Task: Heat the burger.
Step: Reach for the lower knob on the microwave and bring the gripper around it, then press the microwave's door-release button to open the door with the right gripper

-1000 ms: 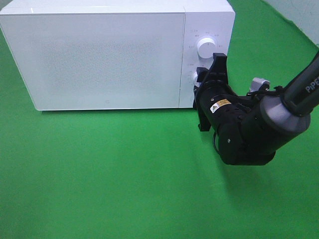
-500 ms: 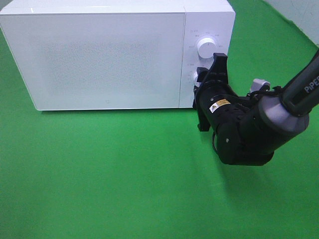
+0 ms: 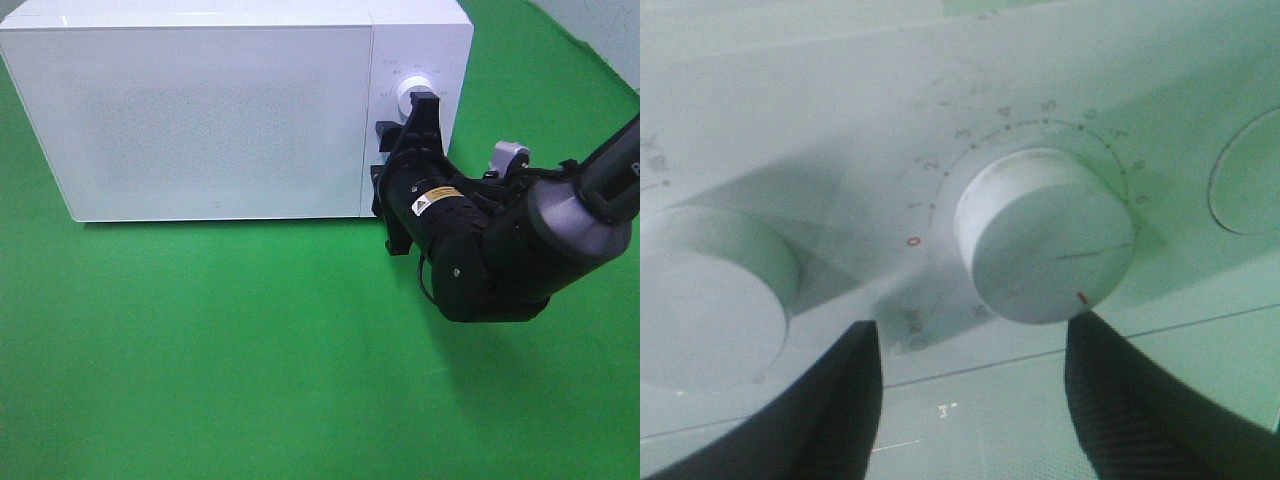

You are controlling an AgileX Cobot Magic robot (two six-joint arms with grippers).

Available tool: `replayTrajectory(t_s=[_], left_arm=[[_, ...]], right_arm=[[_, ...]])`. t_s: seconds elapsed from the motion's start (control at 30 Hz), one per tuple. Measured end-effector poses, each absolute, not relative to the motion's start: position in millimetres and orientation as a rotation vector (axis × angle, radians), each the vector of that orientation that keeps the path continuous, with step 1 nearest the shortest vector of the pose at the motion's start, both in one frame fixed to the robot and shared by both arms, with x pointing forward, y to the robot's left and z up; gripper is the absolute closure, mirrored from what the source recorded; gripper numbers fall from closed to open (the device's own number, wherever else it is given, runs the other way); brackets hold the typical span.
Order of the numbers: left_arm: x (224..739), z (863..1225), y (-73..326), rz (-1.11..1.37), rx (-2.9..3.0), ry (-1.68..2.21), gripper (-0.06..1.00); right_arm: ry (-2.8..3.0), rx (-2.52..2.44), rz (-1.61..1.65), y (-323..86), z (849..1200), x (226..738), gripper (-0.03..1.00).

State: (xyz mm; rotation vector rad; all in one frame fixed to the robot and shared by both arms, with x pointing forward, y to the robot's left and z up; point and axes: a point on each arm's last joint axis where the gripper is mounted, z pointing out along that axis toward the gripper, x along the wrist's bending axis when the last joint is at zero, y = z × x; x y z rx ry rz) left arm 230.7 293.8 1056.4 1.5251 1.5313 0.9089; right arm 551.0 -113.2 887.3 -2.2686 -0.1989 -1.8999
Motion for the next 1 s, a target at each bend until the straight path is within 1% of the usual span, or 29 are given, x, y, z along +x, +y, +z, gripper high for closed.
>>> replayTrajectory(t_s=[0.03, 0.07, 0.17, 0.3, 0.57, 0.7, 0.8, 1.0], left_arm=[[231, 1056, 294, 0.909, 1.525, 1.531, -0.05], [231, 1056, 294, 0.909, 1.525, 1.531, -0.05], [231, 1056, 294, 0.909, 1.525, 1.531, -0.05], [231, 1056, 294, 0.909, 1.525, 1.531, -0.05], [231, 1056, 294, 0.909, 1.525, 1.531, -0.05], [231, 1056, 294, 0.909, 1.525, 1.531, -0.05], [231, 1056, 294, 0.909, 1.525, 1.531, -0.05], [231, 1056, 294, 0.909, 1.525, 1.531, -0.05]], right_arm=[[-0.199, -2.269, -1.9, -113, 887, 551, 0.42], [-0.222, -2.284, -1.902, -116, 888, 548, 0.39], [-0.224, -2.309, -1.891, -120, 887, 543, 0.36], [-0.255, -2.348, -1.867, -124, 885, 536, 0.34], [-0.372, -2.415, -1.853, -134, 891, 522, 0.34], [-0.592, -2.465, -1.856, -139, 903, 513, 0.34], [-0.635, -2.474, -1.853, -139, 905, 512, 0.34], [-0.987, -2.511, -1.814, -139, 915, 506, 0.34]])
